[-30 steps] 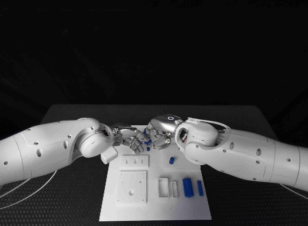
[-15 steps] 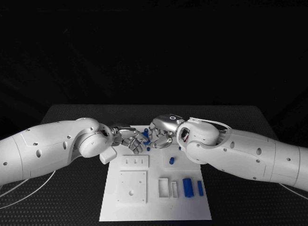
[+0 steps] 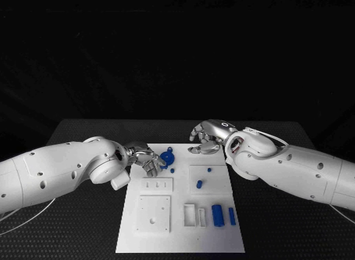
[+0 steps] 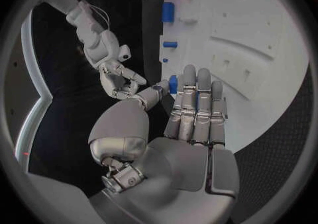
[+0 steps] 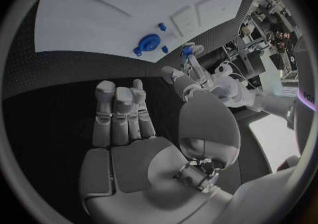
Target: Assemble the parts on the task board
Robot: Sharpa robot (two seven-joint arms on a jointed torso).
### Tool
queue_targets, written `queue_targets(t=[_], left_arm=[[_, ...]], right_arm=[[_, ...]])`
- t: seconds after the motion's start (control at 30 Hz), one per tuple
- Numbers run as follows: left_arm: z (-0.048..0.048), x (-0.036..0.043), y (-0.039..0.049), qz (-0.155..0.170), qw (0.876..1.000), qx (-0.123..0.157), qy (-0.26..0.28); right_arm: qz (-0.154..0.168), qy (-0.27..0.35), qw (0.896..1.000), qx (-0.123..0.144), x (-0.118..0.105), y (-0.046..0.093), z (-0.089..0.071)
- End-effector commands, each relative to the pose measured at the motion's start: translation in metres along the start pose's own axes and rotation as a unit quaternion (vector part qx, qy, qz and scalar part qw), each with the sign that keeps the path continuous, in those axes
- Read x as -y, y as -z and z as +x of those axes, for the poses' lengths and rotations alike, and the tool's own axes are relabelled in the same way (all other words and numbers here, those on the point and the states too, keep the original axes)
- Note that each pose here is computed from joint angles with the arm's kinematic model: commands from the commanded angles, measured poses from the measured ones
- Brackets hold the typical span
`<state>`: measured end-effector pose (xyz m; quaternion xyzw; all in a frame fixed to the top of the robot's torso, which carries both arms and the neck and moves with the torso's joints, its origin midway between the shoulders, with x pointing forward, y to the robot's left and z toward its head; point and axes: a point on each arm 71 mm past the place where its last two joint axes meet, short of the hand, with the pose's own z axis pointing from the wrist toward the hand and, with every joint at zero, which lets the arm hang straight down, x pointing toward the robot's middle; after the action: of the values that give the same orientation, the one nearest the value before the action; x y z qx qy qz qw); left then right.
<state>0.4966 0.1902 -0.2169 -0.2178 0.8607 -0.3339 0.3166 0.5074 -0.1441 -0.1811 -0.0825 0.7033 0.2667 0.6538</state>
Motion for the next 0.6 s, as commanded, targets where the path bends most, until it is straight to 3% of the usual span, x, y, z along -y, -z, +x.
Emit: queue_targets(t=[0.03, 0.23, 0.6], left_arm=[[-0.0039, -0.0016, 0.0024, 0.003, 0.995, 0.068, -0.071], [-0.0029, -0.0054, 0.0063, -0.008, 0.99, 0.096, -0.103], [0.0077, -0.0008, 0.0041, -0.036, 0.981, 0.087, -0.169]], right_arm=[[0.014, -0.057, 0.998, 0.038, 0.014, 0.001, -0.009], [0.041, -0.071, 0.995, 0.055, 0.036, -0.001, -0.02], [0.079, -0.076, 0.992, 0.067, 0.067, -0.005, -0.032]])
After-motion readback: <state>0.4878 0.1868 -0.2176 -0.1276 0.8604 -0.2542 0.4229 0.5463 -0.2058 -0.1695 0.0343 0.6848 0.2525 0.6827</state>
